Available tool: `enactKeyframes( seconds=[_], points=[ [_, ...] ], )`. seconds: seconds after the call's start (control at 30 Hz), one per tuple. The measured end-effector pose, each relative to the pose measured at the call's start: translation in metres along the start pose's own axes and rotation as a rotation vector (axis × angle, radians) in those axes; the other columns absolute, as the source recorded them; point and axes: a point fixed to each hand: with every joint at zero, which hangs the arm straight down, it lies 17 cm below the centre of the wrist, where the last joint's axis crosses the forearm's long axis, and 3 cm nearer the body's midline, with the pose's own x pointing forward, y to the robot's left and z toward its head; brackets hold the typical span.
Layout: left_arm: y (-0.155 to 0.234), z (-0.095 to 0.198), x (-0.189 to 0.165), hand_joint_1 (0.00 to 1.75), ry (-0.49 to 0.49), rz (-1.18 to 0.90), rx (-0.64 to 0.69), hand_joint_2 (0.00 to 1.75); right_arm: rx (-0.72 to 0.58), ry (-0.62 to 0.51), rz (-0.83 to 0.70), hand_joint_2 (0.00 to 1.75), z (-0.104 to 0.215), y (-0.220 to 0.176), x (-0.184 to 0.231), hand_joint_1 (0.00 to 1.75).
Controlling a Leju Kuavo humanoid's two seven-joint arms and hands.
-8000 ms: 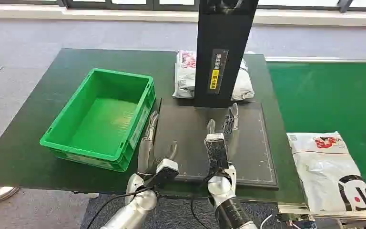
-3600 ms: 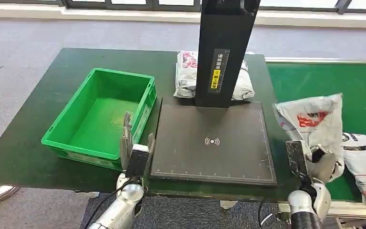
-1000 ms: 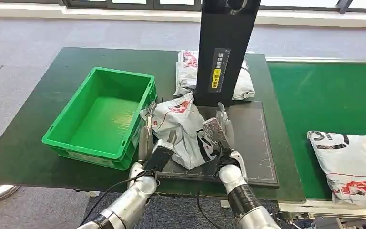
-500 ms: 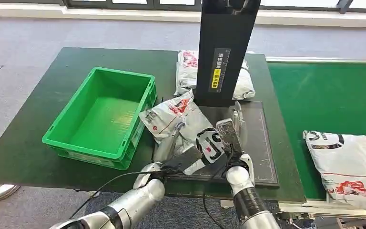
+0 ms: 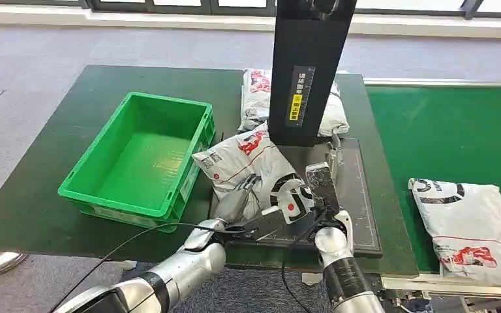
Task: Moved the parcel from conveyor to table for the left to box.
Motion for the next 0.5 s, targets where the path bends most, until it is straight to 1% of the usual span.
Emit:
enactKeyframes(
  seconds=[0.2, 0.23, 0.27, 0.33, 0.43, 0.5],
  points=[
    [0.0, 0.0, -0.002, 0.0, 0.003, -0.01, -0.004, 1.75, -0.014, 0.004, -0.001, 0.0, -0.001, -0.005, -0.001, 0.0],
    [-0.001, 0.0, -0.003, 1.4, 0.005, -0.011, -0.006, 1.75, -0.015, 0.004, -0.001, 0.0, -0.001, -0.005, -0.002, 0.0],
    [-0.003, 0.0, -0.004, 1.75, 0.012, -0.023, -0.019, 1.75, -0.02, 0.0, -0.002, 0.0, -0.001, -0.006, -0.001, 0.0],
    [-0.007, 0.0, -0.009, 1.75, 0.04, -0.062, -0.061, 1.75, -0.035, -0.016, -0.01, 0.0, -0.002, -0.01, 0.003, 0.0],
    [-0.004, -0.003, -0.016, 1.75, 0.074, -0.126, -0.1, 1.75, -0.04, -0.035, -0.026, 0.0, -0.006, -0.012, 0.011, 0.0],
    [0.005, -0.005, -0.02, 1.75, 0.074, -0.141, -0.071, 1.75, -0.029, -0.037, -0.034, 0.0, -0.008, -0.011, 0.014, 0.0]
  ],
)
